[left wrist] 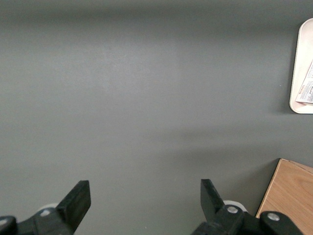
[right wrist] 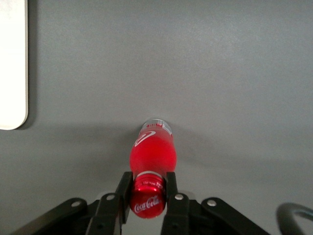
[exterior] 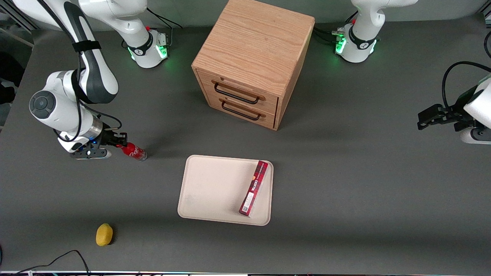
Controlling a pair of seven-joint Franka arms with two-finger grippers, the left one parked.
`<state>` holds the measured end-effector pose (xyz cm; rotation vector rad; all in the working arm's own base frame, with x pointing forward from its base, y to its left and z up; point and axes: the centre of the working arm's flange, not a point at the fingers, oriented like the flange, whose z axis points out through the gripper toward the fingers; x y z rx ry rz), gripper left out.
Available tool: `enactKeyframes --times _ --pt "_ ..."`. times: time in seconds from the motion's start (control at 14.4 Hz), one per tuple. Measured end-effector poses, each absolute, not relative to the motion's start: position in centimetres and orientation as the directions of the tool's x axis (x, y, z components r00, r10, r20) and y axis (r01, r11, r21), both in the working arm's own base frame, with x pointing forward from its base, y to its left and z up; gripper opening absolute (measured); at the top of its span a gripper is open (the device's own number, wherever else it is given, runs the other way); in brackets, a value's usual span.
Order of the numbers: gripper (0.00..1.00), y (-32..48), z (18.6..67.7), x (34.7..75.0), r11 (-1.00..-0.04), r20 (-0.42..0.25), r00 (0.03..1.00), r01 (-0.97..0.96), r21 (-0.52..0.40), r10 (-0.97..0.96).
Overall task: Place coke bottle on tray
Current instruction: 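Lift the bottle with the right gripper and carry it toward the tray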
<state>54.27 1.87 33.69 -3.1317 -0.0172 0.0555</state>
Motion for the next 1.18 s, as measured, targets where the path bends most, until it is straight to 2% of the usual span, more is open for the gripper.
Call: enactKeyframes --times 0.21,0.55,0.76,0.9,1.18 --pt "0.31 1.9 38.0 54.5 -1.0 -0.083 0.996 0.013 -0.01 0.014" --pt "0.31 1.6 54.5 56.5 -1.0 -0.142 0.99 0.011 -0.011 0.012" --pt "0.31 1.5 60.1 58.4 -1.0 -0.18 0.984 0.002 -0.002 0.002" --pt "0.31 2.2 59.5 61.0 -0.999 -0.192 0.98 -0.046 0.018 -0.048" --pt "0.31 10.8 52.8 66.7 -0.994 -0.192 0.976 -0.096 0.058 -0.106"
